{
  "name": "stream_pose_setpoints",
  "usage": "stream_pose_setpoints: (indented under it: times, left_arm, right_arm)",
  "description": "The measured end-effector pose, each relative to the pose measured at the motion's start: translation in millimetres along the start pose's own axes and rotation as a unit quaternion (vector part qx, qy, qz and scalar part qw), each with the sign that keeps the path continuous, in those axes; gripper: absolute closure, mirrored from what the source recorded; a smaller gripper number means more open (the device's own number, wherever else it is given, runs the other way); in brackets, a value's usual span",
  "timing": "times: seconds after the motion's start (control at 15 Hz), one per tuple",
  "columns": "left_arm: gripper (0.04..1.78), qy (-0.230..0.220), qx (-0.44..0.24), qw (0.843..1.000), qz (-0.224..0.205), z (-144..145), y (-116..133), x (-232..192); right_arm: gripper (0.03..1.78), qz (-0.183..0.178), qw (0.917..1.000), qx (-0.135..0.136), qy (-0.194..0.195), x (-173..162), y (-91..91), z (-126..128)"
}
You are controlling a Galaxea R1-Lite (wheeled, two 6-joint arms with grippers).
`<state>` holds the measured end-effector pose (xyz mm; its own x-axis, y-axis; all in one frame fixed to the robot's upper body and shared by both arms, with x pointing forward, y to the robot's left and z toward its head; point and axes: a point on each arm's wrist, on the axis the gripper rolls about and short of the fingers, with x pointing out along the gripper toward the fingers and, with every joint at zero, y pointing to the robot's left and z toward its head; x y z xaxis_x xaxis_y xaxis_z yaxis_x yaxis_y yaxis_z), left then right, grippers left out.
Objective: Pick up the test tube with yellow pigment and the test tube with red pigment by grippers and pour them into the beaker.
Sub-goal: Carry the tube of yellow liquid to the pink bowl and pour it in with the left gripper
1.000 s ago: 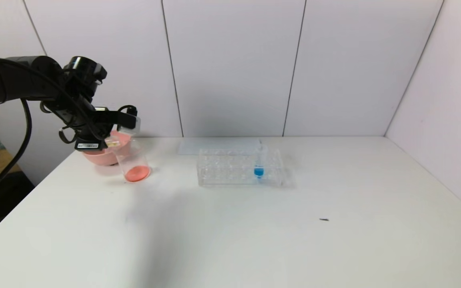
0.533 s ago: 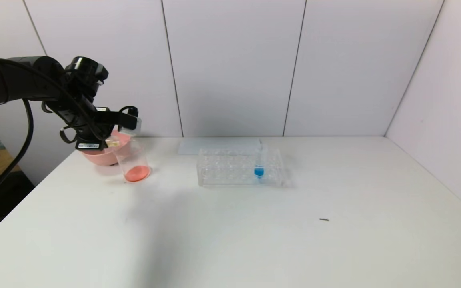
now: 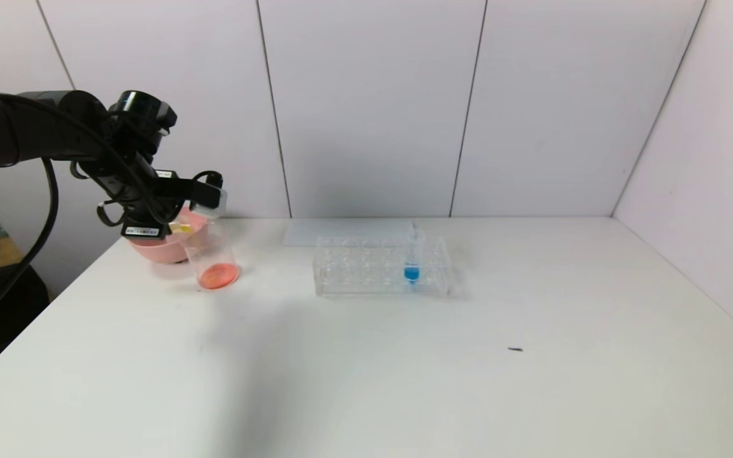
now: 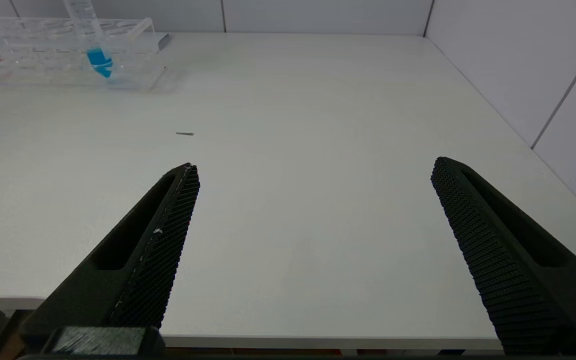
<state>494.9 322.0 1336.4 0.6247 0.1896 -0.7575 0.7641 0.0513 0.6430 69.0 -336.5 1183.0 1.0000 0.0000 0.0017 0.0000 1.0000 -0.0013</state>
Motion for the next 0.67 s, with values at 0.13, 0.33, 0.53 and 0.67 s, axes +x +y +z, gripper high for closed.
stream_pose_setpoints:
  times: [0.13, 0.33, 0.53, 0.67]
  left_arm:
    - [1.38, 0.003, 0.004, 1.000, 0.005, 0.8, 0.9, -0.3]
    - [1.38, 0.015, 0.013, 1.000, 0.008, 2.9, 1.2, -1.0]
    - [1.38, 0.016, 0.017, 1.000, 0.008, 3.0, 1.2, -0.9]
    - [1.38, 0.018, 0.020, 1.000, 0.011, 3.7, 1.8, -1.1]
  right_arm:
    - [0.11, 0.000, 1.0000, 0.000, 0.000, 0.0, 0.0, 0.0]
    - [0.11, 0.000, 1.0000, 0.000, 0.000, 0.0, 0.0, 0.0]
    - [0.11, 0.000, 1.0000, 0.000, 0.000, 0.0, 0.0, 0.0]
    - [0.11, 0.000, 1.0000, 0.000, 0.000, 0.0, 0.0, 0.0]
